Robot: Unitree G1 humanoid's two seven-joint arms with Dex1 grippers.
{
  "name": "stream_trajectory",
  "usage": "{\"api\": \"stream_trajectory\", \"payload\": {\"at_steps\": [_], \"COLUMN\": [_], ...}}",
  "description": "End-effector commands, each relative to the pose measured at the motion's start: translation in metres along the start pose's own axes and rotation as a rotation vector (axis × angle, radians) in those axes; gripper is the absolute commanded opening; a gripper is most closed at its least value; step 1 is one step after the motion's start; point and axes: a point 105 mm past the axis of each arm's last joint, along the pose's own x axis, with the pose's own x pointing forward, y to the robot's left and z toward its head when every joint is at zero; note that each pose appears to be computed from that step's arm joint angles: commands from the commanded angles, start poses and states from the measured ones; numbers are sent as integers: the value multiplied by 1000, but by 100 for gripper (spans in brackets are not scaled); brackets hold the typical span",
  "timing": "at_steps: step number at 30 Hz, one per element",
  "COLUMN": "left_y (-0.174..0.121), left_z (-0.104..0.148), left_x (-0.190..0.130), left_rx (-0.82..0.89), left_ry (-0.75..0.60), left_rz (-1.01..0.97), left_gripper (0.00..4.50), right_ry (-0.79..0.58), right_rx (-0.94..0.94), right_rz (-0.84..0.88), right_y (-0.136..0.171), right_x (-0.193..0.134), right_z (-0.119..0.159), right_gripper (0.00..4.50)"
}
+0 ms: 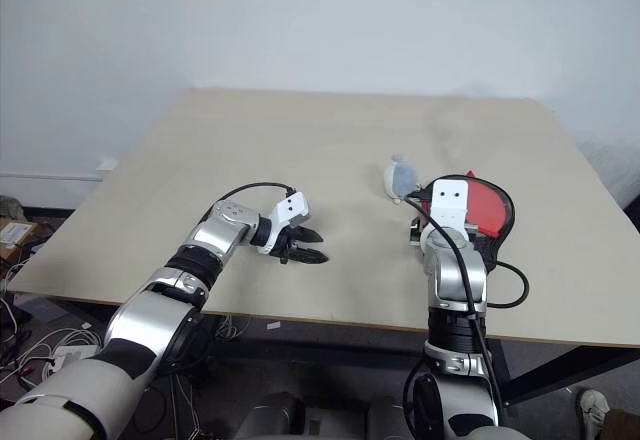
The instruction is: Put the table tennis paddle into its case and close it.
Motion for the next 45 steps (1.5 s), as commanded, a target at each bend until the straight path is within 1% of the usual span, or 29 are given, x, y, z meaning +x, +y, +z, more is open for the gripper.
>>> {"api": "stream_trajectory", "payload": {"at_steps": [1, 11, 12, 13, 16, 21, 23, 24, 26, 28, 30, 32, 35, 38, 42, 45], "left_y": [4, 4, 4, 4, 4, 3, 3, 3, 3, 3, 3, 4, 5, 8, 12, 13], "left_z": [16, 18, 19, 19, 22, 29, 28, 27, 27, 28, 27, 27, 27, 29, 30, 30], "left_x": [-7, -7, -7, -7, -8, -10, -10, -10, -10, -10, -11, -11, -13, -17, -20, -21], "left_rx": [42, 63, 64, 65, 77, 53, 63, 66, 67, 64, 65, 66, 65, 64, 62, 61], "left_ry": [-36, -40, -42, -42, -47, -82, -74, -71, -72, -74, -73, -70, -69, -70, -70, -69], "left_rz": [14, 25, 27, 28, 25, 12, 14, 16, 15, 17, 19, 20, 24, 36, 54, 56], "left_gripper": [279, 279, 279, 279, 279, 279, 279, 279, 279, 279, 279, 279, 279, 279, 279, 279], "right_ry": [-6, 69, 70, 69, 77, 140, 155, 161, 162, 155, 145, 116, 73, 62, 75, 87], "right_rx": [-29, -117, -132, -147, -184, -129, -107, -95, -88, -93, -90, -85, -97, -89, -199, -218], "right_rz": [3, -20, -20, -21, -29, -36, -30, -29, -35, -42, -39, 6, 113, 287, 412, 584], "right_y": [-1, -5, -4, -4, -5, -10, -11, -12, -15, -17, -18, -13, 0, 12, 21, 40], "right_x": [2, 17, 17, 17, 18, 25, 26, 27, 28, 28, 28, 26, 17, -4, -28, -56], "right_z": [6, -17, -17, -18, -22, -37, -41, -43, -44, -43, -41, -33, -21, -13, -21, -33], "right_gripper": [449, 449, 412, 395, 287, 112, 112, 90, 60, 3, 1, 1, 1, 1, 1, 1]}}
